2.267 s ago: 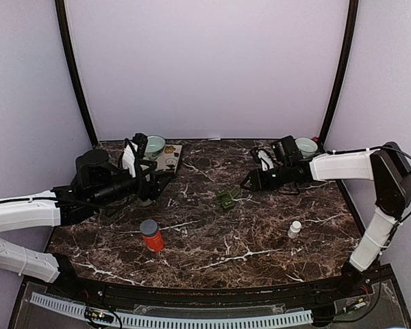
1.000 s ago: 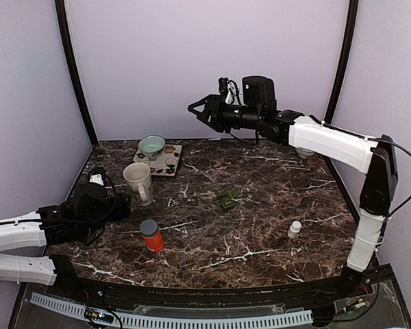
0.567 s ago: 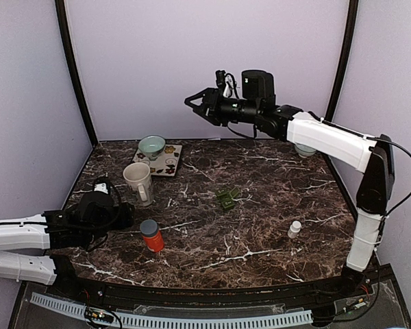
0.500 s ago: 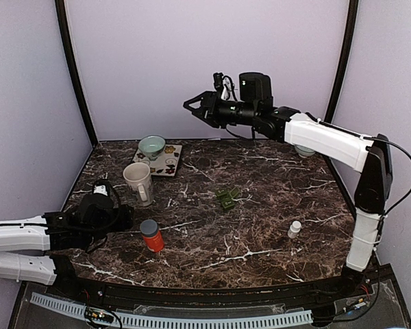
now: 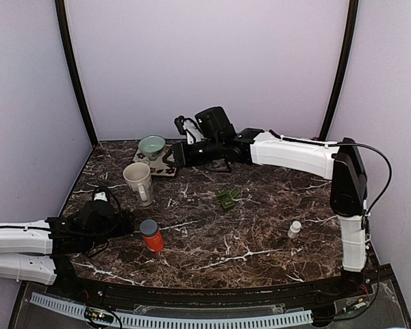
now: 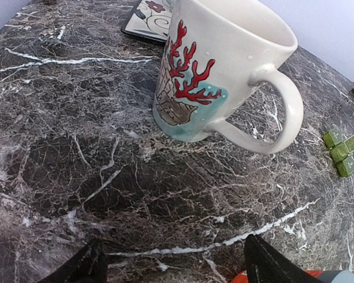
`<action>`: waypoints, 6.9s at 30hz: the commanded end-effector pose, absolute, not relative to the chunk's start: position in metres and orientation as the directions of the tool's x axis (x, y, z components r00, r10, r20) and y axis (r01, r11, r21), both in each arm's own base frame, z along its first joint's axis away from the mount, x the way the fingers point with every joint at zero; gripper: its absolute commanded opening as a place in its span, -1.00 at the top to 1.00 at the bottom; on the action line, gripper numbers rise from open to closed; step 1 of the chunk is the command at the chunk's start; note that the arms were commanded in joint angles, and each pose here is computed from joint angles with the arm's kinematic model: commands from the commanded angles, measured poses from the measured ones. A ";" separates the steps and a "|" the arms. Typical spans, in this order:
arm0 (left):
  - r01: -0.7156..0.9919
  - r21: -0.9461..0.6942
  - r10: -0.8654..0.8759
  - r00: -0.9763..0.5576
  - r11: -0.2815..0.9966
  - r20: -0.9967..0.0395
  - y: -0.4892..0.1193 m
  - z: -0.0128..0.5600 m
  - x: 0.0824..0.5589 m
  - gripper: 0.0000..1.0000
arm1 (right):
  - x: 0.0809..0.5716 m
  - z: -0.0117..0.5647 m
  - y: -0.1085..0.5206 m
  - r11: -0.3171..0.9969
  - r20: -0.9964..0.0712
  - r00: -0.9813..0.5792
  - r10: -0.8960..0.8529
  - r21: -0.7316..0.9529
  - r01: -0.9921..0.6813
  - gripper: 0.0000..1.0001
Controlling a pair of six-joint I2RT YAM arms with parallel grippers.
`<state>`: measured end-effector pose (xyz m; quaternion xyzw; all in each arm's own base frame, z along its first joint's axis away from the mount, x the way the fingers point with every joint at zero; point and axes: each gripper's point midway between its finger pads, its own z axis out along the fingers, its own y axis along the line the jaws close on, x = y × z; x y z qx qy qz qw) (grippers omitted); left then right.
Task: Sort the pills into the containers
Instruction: Pick up the pill bottle from the center of the board, then hold the pill bottle.
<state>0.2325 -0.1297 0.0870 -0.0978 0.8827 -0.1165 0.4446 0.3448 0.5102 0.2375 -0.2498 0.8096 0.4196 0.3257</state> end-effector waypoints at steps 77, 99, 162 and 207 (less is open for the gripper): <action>0.055 -0.445 -0.290 -0.687 0.894 -0.667 -0.133 0.065 0.207 -0.67 | 0.174 0.127 0.581 0.298 -0.594 -0.307 -0.744 0.116 -0.947 -0.54; 0.054 -0.444 -0.290 -0.685 0.894 -0.668 -0.131 0.064 0.206 -0.67 | 0.178 0.115 0.579 0.300 -0.570 -0.324 -0.755 0.139 -0.944 -0.38; 0.698 -0.619 -0.171 -0.603 0.361 -0.780 -0.275 0.231 0.199 -0.88 | 0.200 0.272 0.441 0.243 -0.786 -0.612 -0.089 0.579 -0.778 1.00; 0.759 -0.646 -0.241 -0.615 0.076 -0.751 -0.311 0.268 0.200 -0.81 | 0.213 0.301 0.423 0.011 -0.623 -0.738 0.260 0.766 -0.643 1.00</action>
